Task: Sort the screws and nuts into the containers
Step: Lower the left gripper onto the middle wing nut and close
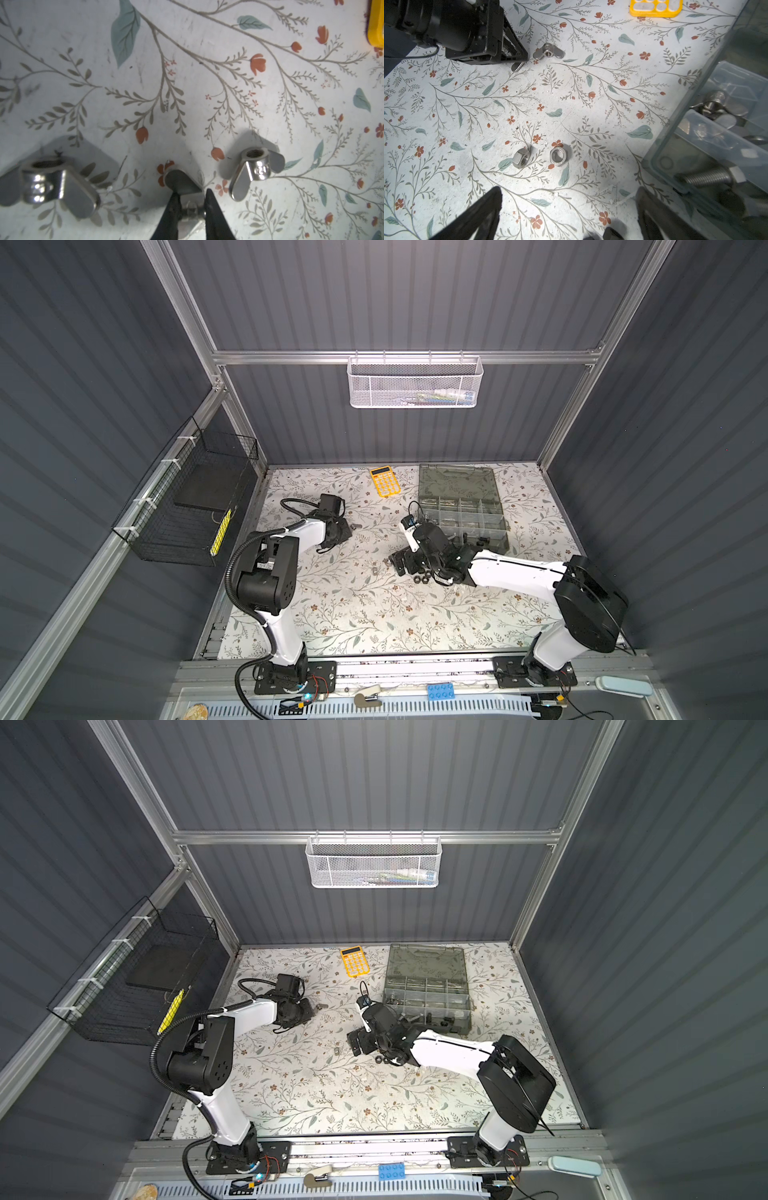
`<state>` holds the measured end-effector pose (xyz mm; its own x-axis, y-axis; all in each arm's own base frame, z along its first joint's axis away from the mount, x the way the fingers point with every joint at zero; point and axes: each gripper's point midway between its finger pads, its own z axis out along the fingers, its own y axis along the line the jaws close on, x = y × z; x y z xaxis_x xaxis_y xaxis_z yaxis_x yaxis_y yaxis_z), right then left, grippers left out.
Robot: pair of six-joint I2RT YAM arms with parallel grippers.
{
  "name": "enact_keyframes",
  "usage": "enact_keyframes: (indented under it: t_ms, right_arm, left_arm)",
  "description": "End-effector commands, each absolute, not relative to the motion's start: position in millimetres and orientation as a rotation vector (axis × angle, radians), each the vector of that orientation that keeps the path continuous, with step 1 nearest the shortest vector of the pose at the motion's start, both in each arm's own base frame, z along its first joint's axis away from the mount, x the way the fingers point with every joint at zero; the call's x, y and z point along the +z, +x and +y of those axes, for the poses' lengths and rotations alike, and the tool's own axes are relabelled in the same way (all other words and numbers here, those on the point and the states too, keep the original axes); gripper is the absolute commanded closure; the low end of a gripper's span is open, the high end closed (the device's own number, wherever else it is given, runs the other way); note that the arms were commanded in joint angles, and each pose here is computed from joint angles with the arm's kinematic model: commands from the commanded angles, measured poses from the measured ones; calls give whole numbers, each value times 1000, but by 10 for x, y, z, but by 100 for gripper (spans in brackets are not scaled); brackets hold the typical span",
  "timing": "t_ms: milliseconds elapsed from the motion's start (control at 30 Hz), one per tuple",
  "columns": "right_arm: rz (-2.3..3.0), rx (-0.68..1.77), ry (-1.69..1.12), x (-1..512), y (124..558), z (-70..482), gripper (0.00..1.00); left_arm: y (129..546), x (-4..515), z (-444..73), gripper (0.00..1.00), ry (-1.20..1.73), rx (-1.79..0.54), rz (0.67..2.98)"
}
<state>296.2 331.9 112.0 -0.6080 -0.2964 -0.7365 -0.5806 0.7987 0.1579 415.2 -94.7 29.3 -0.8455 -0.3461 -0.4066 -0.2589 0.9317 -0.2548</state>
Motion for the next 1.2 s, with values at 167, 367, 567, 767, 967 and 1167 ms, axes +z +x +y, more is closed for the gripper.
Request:
enact_keyframes:
  t_ms: [167,367,567,767,967,1167]
  right_arm:
    - [2243,495,-650,1148,2989,3359,1]
    - [2245,495,-646,1142,2987,3355,1]
    - [2245,495,-643,1146,2988,3352,1]
    - [2243,494,-637,1156,2990,3344,1]
    - [2236,484,-626,1176,3002,3323,1]
    - [2231,466,-610,1194,3024,3290,1]
  left_arm:
    - [4127,245,-924,88,-413,-249,2660]
    - [4119,333,-925,90,-405,-258,2642]
    - [4114,402,-970,91,-397,-296,2630]
    - [4103,469,-1003,91,-393,-330,2617]
    - [4094,544,-1068,91,-387,-374,2602]
    - [4106,654,-1175,91,-360,-398,2586]
